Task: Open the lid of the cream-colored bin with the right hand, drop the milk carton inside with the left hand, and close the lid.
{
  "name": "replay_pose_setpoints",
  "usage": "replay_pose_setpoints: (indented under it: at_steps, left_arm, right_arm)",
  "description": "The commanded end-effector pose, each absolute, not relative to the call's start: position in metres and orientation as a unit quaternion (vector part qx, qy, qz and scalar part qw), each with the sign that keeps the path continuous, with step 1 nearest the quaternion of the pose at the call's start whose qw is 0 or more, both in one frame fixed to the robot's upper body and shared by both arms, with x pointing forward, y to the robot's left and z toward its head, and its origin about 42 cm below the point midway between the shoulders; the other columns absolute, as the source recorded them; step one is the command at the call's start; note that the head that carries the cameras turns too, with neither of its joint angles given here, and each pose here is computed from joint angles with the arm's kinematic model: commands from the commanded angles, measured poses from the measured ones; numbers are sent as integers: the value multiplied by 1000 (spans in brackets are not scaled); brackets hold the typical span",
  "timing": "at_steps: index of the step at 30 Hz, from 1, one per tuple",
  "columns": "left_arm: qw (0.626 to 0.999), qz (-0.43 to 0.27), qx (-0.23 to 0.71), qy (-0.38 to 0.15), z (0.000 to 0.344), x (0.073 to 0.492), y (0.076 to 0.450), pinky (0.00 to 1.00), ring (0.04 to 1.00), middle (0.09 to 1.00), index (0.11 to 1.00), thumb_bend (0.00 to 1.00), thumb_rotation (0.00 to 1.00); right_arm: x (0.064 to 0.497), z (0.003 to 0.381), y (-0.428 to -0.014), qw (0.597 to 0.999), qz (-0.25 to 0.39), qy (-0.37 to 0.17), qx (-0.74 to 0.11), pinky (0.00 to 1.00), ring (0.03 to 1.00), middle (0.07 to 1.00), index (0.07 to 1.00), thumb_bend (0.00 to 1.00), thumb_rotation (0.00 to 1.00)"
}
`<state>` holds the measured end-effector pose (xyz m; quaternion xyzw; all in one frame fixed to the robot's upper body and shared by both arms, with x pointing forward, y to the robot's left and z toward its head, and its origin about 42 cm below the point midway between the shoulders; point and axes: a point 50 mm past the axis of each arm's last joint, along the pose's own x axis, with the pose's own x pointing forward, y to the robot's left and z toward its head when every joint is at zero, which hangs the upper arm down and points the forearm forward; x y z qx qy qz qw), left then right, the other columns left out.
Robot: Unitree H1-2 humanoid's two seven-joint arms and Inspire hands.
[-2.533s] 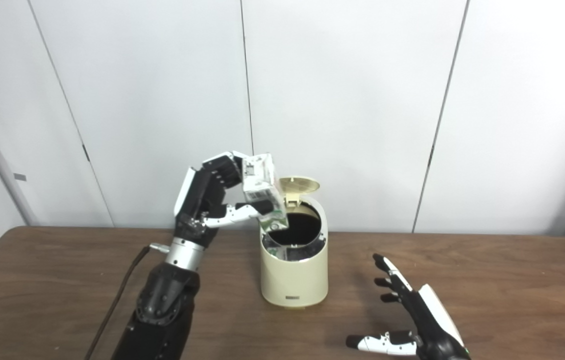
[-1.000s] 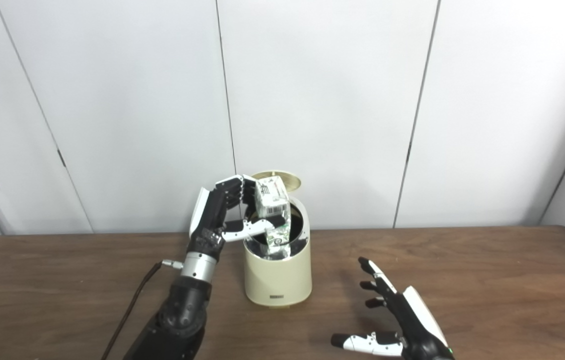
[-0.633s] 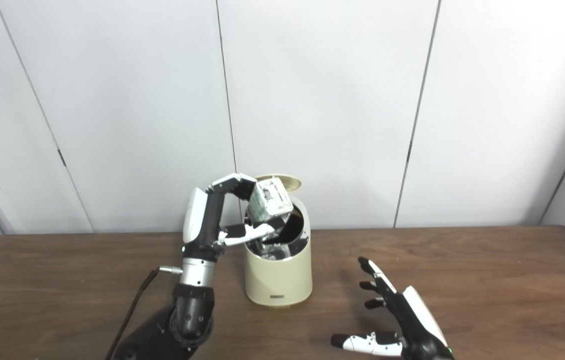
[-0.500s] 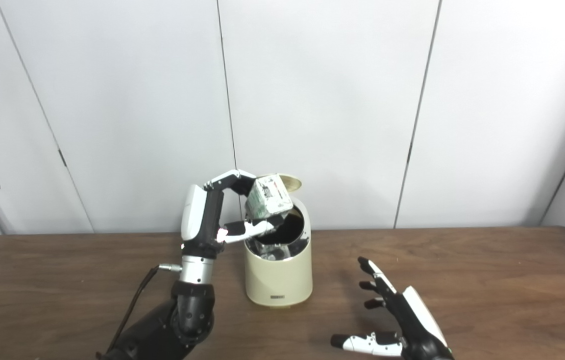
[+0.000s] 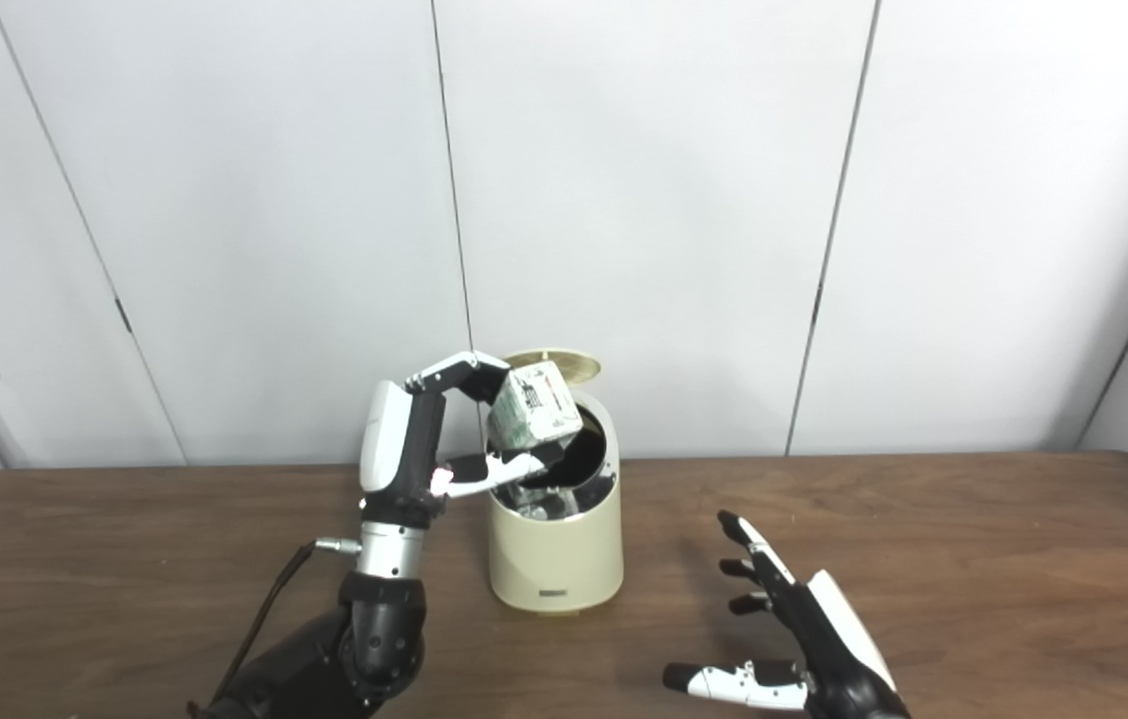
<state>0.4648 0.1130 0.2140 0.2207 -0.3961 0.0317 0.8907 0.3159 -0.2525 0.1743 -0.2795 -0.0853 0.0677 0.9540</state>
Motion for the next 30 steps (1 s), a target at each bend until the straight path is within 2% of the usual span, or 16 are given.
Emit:
replay_pose_setpoints:
  at_steps: [1,20,30]
  left_arm:
    - [878,27,196,-437,248,473,109,509,462,500,496,505,0]
    - [906,-56,164,-385,239,462,97,491,456,502,499,505,0]
    - [908,-69,159,-380,237,458,93,494,457,501,496,505,0]
  right_arm:
    - [320,196,-253,947,63,-137,-283,707,862,957,971,770,333]
    - [319,200,-249,948,61,-139,-279,713,865,960,967,764,301]
    - [317,198,-251,949,60,-139,-277,710,865,958,966,765,300]
